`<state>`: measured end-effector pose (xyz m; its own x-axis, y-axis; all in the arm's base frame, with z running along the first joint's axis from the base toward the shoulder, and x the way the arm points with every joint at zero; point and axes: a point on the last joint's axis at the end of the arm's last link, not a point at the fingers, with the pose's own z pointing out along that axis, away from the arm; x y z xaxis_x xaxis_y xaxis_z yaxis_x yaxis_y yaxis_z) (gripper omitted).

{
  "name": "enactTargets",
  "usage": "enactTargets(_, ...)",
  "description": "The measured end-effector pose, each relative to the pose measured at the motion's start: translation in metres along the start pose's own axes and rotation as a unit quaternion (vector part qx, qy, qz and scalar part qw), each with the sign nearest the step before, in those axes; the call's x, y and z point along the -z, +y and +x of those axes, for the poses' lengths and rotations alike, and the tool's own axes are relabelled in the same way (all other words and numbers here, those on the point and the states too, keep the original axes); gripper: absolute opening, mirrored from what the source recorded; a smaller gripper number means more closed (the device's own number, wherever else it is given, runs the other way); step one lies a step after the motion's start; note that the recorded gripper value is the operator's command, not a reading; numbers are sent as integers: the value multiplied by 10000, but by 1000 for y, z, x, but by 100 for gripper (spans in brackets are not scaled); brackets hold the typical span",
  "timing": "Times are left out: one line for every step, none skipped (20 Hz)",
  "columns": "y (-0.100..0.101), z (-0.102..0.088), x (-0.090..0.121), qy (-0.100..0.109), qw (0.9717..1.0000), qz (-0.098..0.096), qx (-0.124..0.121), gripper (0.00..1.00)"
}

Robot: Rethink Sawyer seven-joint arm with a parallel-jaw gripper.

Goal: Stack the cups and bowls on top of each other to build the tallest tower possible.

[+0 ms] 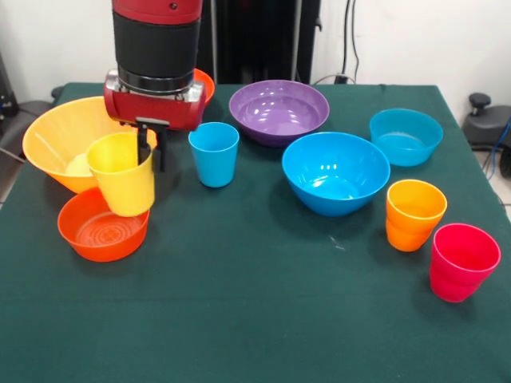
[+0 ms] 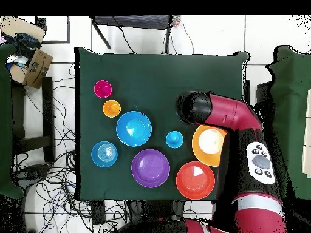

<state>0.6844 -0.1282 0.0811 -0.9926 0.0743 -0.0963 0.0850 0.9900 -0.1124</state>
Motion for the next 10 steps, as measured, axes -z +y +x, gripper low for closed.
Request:
enactTargets(-3, 1, 1, 0, 10000, 27, 0, 0)
enactTargets(-5, 1, 2, -1, 10000, 54, 1, 0)
enactTargets(-7, 2, 1, 6, 10000, 78, 0, 0)
enactTargets(-10, 3, 1, 12, 9999, 103, 0, 0)
enactTargets(-13, 4, 1, 22, 9999, 122, -11, 0)
enactTargets(-14, 5, 1, 24, 9999, 129, -20, 0)
enactTargets(-16, 5, 1, 32, 9999, 136, -30, 0)
enactTargets(-17, 6, 0, 38, 9999, 143, -37, 0)
enactTargets(-18, 7, 0, 44, 9999, 149, -42, 0)
enactTargets(-19, 7, -1, 50, 9999, 155, -44, 0)
